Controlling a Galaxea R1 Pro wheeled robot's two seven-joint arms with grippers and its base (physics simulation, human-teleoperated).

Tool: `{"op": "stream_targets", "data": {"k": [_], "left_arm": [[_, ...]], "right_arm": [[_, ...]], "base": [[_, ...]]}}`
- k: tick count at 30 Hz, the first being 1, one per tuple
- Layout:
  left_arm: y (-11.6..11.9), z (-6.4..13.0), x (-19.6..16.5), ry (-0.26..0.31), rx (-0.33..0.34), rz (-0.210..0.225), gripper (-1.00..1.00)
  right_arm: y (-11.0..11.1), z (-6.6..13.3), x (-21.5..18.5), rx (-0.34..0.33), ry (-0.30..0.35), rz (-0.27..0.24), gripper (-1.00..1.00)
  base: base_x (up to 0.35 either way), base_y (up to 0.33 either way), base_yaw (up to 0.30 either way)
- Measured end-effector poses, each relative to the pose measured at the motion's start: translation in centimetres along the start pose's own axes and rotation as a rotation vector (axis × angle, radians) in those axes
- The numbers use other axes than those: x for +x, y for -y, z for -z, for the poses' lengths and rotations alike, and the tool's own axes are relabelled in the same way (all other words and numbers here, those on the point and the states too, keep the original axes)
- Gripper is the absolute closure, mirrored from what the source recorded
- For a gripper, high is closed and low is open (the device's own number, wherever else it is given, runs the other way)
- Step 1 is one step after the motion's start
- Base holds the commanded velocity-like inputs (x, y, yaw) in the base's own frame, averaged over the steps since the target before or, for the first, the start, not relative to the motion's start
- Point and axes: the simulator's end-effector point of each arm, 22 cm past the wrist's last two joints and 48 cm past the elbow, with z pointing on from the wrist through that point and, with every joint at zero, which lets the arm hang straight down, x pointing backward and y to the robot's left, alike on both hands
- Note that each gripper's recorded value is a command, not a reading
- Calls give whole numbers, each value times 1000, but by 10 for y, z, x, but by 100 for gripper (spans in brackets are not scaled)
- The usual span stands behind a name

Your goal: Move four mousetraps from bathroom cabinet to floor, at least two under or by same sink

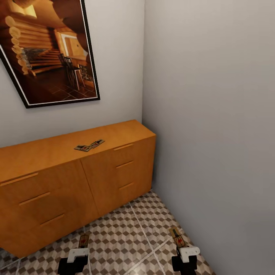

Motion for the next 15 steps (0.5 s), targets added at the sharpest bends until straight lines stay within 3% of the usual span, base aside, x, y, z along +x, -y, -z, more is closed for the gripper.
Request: {"op": "stream_targets", "data": {"k": [15], "left_arm": [[0,0,0,-1,2,0,100]], "right_arm": [[1,0,0,5,-1,-1,100]], "base": [[0,0,2]]}}
